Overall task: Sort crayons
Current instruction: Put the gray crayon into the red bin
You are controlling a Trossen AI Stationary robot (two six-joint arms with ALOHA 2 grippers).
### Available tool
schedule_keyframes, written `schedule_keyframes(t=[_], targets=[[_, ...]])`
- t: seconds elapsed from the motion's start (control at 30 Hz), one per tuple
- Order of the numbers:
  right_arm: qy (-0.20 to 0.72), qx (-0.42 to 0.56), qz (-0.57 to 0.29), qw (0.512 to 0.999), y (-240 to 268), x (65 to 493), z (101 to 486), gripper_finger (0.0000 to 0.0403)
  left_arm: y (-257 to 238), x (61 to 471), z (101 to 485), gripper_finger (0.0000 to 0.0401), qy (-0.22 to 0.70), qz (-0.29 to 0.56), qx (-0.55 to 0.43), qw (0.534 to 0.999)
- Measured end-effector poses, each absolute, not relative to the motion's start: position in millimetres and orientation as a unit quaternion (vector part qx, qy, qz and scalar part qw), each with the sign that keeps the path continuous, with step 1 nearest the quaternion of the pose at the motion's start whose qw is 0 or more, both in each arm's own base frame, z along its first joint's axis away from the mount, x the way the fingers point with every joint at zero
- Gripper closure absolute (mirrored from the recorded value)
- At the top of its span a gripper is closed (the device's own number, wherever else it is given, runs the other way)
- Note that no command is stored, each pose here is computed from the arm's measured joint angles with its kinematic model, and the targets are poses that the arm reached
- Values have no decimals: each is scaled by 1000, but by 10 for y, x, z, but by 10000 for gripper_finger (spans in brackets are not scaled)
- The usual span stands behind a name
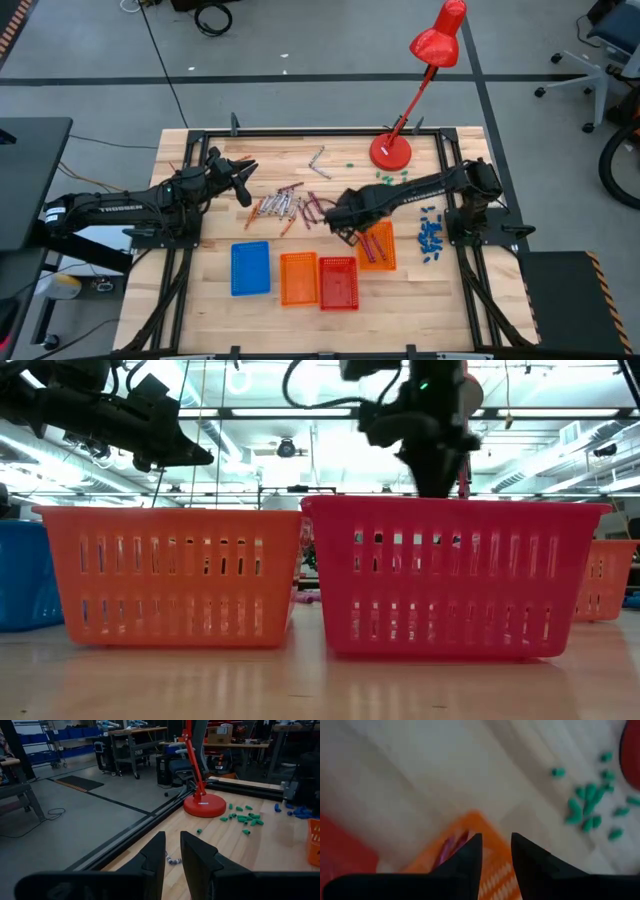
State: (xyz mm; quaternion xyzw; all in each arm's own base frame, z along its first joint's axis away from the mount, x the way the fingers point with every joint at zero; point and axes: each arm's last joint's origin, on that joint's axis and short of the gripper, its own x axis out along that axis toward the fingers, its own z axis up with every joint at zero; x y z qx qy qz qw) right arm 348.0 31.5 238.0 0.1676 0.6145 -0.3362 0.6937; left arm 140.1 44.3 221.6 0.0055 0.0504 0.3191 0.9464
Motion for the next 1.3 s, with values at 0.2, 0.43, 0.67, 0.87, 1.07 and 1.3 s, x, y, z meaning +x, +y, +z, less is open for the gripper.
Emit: schedule_keyframes(t=[0.2,0.43,0.67,0.87,1.07,1.3], targets=[[572,180,-297,743,-102,3663,2216,295,443,1401,2216,330,51,319,6,946],[516,193,-275,788,-498,3779,2155,295,444,1401,2215,330,52,319,8,946],[458,216,-237,829,-696,3904,2081,295,444,1401,2215,330,52,319,9,946],[480,212,-229,820,-659,4031,1746,295,445,1401,2217,330,52,319,12,946],[473,192,-268,817,-736,4052,1658,296,445,1401,2216,330,53,319,12,946],[441,177,-286,832,-1090,4081,1604,296,445,1401,2218,330,52,319,12,946]])
